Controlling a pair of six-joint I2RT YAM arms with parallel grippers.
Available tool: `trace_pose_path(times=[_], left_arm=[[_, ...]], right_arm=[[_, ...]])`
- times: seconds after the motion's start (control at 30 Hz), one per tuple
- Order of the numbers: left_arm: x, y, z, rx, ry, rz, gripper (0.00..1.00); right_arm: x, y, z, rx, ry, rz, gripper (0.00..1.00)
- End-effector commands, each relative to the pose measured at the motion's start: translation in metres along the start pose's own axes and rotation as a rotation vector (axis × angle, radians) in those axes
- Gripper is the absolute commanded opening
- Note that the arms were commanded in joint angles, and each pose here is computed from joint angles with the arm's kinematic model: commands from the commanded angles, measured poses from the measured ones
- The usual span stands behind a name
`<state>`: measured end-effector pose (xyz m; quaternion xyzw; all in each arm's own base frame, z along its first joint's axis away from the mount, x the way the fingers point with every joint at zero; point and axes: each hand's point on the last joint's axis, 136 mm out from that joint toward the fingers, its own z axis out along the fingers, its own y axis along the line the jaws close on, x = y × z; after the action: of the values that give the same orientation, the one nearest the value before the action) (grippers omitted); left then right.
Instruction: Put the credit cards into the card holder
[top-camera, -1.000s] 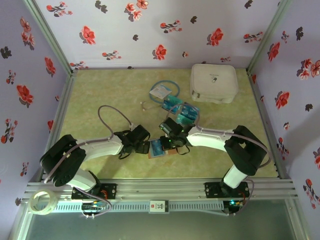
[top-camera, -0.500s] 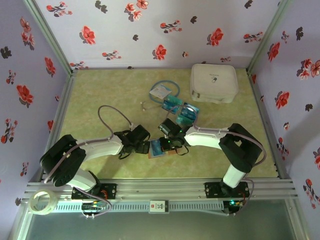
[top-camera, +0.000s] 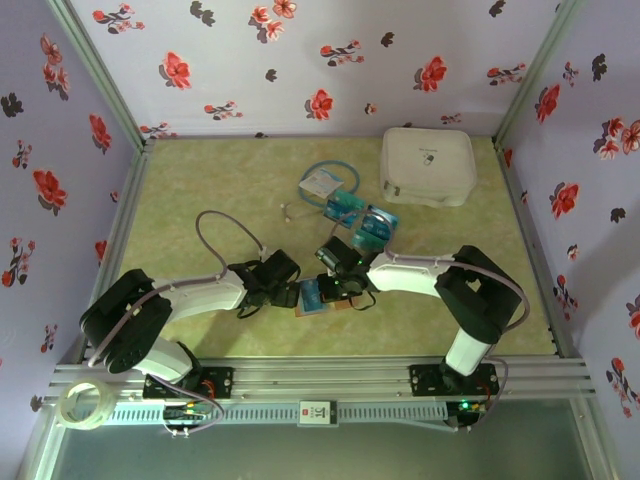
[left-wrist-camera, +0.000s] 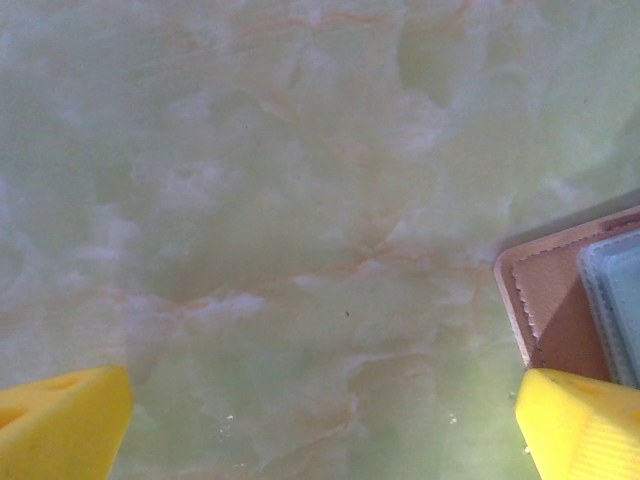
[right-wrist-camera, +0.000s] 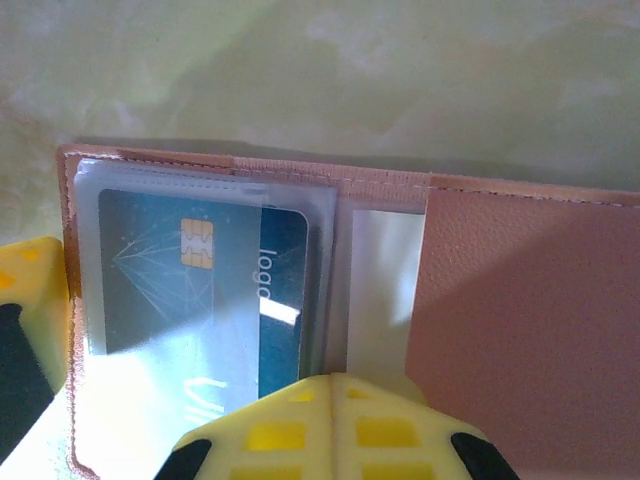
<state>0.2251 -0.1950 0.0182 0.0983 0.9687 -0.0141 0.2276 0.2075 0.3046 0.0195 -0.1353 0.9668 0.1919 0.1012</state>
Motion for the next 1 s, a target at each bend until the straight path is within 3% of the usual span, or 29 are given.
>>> trace_pose_path(times=[0.0,0.57,0.97], left_arm=[[0.004,0.002,0.004,-0.019,-0.001,0.006,1.00],[0.005,0.003,0.004,-0.020,0.000,0.005,1.00],[0.004,0.006,0.000,-0.029,-0.008,0.005,1.00]], right_arm=[[-0.003,0.014,0.004,-0.034,0.001,-0.002,0.00],[-0.005,0.033,-0.005,-0.091,-0.033,-0.010,0.00],[-0.011,0.011,-0.016,-0.015,-0.071,0.002,0.00]])
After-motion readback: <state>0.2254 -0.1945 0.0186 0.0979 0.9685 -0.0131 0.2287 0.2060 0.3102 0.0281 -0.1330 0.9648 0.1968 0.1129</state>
